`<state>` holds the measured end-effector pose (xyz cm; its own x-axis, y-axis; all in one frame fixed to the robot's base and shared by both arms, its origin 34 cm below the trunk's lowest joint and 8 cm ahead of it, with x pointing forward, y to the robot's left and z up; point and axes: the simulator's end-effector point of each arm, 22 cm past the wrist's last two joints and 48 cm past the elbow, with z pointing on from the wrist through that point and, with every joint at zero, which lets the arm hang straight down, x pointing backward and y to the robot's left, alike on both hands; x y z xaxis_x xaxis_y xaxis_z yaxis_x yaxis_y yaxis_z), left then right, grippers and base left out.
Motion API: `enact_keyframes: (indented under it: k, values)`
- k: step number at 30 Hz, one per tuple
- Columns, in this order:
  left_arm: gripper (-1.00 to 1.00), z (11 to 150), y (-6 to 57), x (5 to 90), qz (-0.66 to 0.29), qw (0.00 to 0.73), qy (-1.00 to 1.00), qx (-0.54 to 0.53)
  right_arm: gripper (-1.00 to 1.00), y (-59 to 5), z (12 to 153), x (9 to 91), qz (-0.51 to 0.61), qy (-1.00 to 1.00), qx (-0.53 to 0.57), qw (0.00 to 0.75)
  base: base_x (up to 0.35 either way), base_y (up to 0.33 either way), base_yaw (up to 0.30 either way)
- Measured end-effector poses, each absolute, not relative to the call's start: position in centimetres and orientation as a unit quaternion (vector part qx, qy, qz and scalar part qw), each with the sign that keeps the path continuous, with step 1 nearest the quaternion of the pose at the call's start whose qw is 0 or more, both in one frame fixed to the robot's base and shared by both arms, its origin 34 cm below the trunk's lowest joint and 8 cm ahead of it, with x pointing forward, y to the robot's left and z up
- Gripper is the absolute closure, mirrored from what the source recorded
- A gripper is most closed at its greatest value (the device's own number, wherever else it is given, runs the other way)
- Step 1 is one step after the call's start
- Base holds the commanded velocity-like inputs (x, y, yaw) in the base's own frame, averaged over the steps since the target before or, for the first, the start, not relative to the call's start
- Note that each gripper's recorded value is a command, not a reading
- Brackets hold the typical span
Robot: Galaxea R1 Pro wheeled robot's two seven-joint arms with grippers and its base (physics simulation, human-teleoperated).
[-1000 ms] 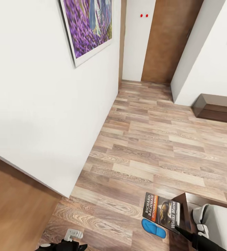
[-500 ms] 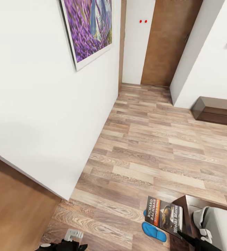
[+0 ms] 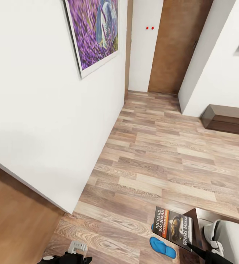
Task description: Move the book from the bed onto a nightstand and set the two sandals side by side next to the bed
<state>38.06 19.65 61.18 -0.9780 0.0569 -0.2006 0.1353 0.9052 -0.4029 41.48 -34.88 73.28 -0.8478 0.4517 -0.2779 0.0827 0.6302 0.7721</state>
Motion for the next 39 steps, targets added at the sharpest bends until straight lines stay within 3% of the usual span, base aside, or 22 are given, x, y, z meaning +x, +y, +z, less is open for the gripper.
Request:
enact_keyframes:
  k: [39]
  values:
    - [-1.0, 62.9, 19.5, 40.3, -0.211, 0.122, 0.968, 0.056, 1.0, -34.9, 75.3, 43.1, 0.407, 0.865, 0.14, 0.257, 0.0, 0.0, 0.0]
